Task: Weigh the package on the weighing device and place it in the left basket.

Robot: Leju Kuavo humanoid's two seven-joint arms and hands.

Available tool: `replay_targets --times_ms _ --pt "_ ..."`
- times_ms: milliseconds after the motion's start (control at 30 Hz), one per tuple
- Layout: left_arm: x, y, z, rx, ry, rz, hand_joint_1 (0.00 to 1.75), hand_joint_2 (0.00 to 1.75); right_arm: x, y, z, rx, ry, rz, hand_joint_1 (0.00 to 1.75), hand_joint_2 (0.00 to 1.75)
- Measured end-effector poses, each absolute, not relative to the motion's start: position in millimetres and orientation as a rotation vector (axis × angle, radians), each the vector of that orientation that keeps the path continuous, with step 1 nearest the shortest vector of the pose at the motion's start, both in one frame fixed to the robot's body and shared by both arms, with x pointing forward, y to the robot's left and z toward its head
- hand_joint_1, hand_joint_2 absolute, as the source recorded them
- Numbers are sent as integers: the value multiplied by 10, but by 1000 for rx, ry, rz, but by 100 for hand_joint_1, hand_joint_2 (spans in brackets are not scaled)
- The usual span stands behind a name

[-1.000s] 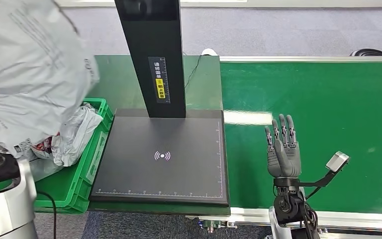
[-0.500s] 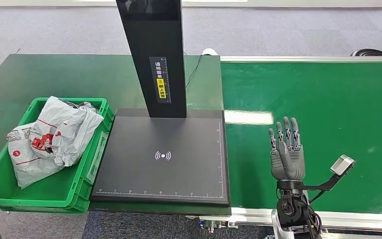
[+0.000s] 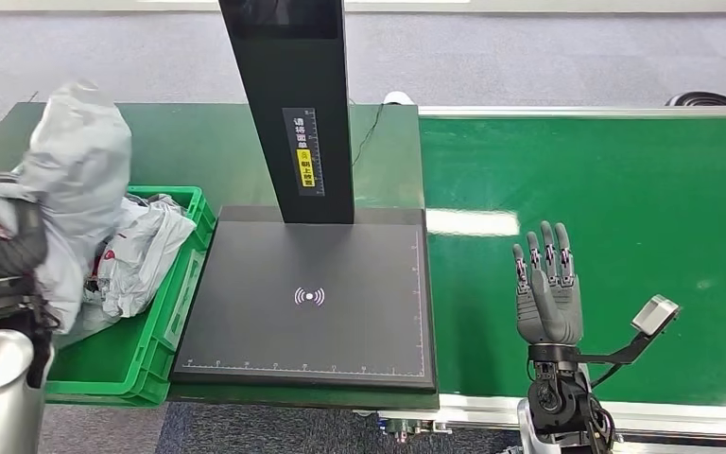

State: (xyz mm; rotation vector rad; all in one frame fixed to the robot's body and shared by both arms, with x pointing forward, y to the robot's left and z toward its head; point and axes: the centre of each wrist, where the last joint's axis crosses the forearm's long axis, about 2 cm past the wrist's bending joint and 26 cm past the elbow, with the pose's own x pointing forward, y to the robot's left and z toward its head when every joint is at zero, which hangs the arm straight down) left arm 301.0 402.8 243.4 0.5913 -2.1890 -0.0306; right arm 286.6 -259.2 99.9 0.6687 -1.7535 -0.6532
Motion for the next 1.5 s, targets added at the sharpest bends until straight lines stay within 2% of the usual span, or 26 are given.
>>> replay_targets --times_ms 267,533,567,667,700,1500 --pt "3069 3624 1999 502 -1995 -245 175 175 2878 -2595 1047 674 -1758 -644 0 175" --pt "3116 3600 1927 482 -1971 -242 175 175 2843 -2610 1052 672 -1762 -646 0 175" --pt "3118 3604 1925 481 -1970 -240 167 175 2840 -2613 1052 671 -1763 -647 0 175" --pt "3123 3615 1918 481 -1968 -238 38 175 2836 -2625 1051 668 -1765 -651 0 175" --pt "3123 3619 1916 483 -1969 -235 2 175 2835 -2627 1050 667 -1765 -651 0 175" --pt "2841 4626 2431 658 -2169 195 0 175 2716 -2682 974 642 -1758 -673 0 175"
